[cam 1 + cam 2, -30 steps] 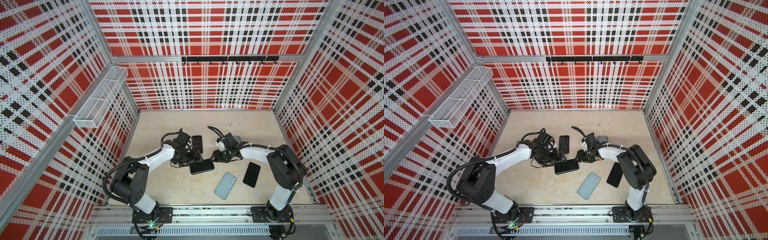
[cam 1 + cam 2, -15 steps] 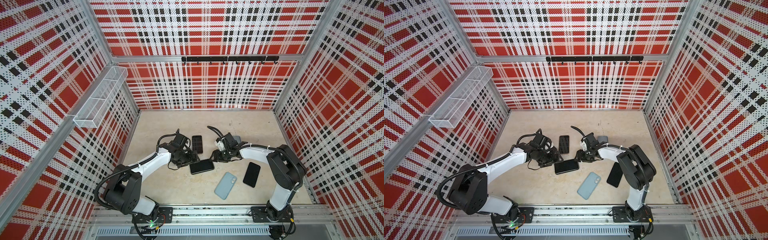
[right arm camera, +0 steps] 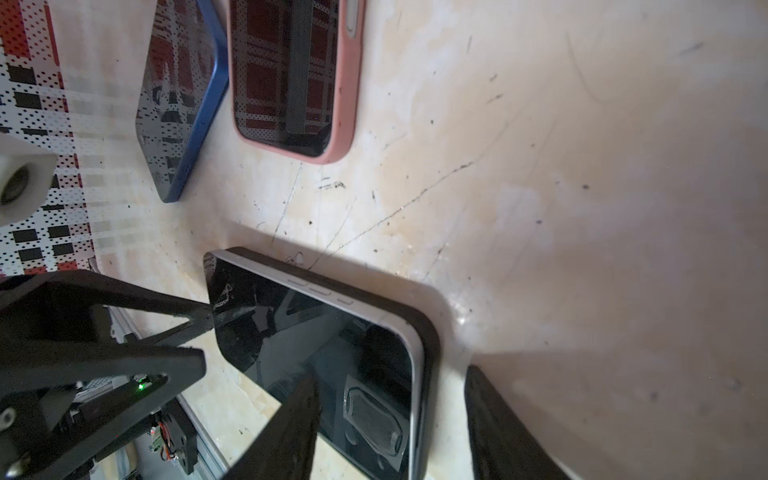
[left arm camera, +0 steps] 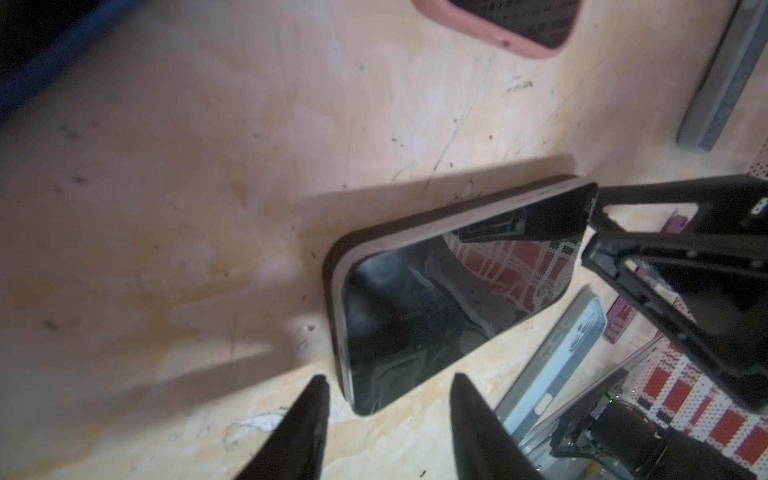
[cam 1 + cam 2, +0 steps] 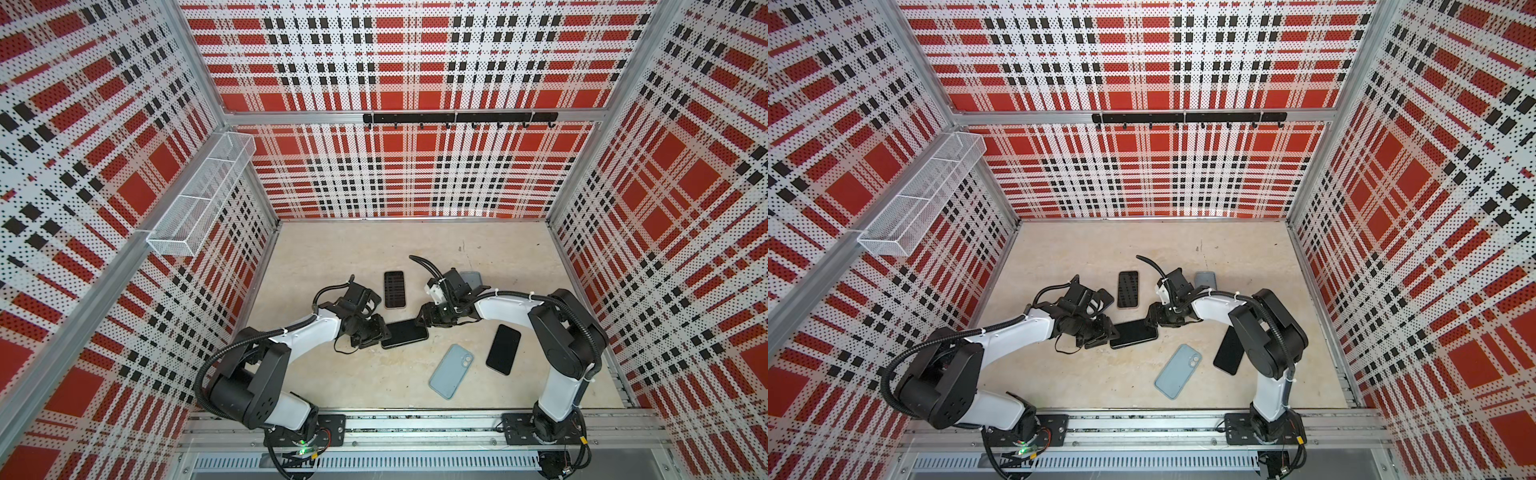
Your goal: Put the phone into the phone case
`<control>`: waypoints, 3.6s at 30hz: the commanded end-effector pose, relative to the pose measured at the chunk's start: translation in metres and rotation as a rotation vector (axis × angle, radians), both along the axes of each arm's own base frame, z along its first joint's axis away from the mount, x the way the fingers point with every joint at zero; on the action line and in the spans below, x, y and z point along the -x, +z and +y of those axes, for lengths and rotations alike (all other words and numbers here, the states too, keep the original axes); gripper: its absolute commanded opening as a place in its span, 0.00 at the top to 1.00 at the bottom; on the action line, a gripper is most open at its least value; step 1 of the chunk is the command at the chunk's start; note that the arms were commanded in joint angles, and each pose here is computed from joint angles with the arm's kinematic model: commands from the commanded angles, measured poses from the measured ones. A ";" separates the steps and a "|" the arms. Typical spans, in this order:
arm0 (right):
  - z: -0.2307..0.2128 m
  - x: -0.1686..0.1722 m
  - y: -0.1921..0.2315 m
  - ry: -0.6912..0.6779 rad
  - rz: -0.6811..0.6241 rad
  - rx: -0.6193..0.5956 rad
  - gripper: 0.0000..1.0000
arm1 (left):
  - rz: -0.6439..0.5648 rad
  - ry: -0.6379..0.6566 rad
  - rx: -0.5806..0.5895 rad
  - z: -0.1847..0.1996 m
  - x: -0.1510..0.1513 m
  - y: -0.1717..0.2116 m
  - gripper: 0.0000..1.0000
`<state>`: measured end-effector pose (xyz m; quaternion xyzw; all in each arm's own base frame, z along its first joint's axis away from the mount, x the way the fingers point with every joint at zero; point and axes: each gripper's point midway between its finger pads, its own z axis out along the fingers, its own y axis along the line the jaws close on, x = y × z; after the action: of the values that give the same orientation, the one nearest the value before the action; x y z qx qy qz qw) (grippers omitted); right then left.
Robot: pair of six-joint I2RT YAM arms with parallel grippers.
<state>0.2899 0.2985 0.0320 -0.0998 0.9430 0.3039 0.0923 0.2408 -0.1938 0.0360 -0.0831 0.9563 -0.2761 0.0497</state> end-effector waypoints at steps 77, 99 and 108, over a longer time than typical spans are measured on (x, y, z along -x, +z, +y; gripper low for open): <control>0.021 0.020 0.126 0.191 -0.274 -0.594 0.97 | -0.193 0.078 0.107 0.023 -0.034 0.052 0.55; 0.031 0.034 0.226 0.382 -0.327 -0.987 0.98 | -0.565 -0.082 0.679 -0.012 -0.030 0.209 0.31; 0.030 0.027 0.221 0.349 -0.347 -0.923 1.00 | -0.571 -0.102 0.706 -0.015 -0.021 0.215 0.58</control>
<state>0.2575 0.3291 0.2293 -0.2326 0.6691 0.6817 0.1831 0.2707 -0.2027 0.2378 0.0054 0.7708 -0.5801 0.2632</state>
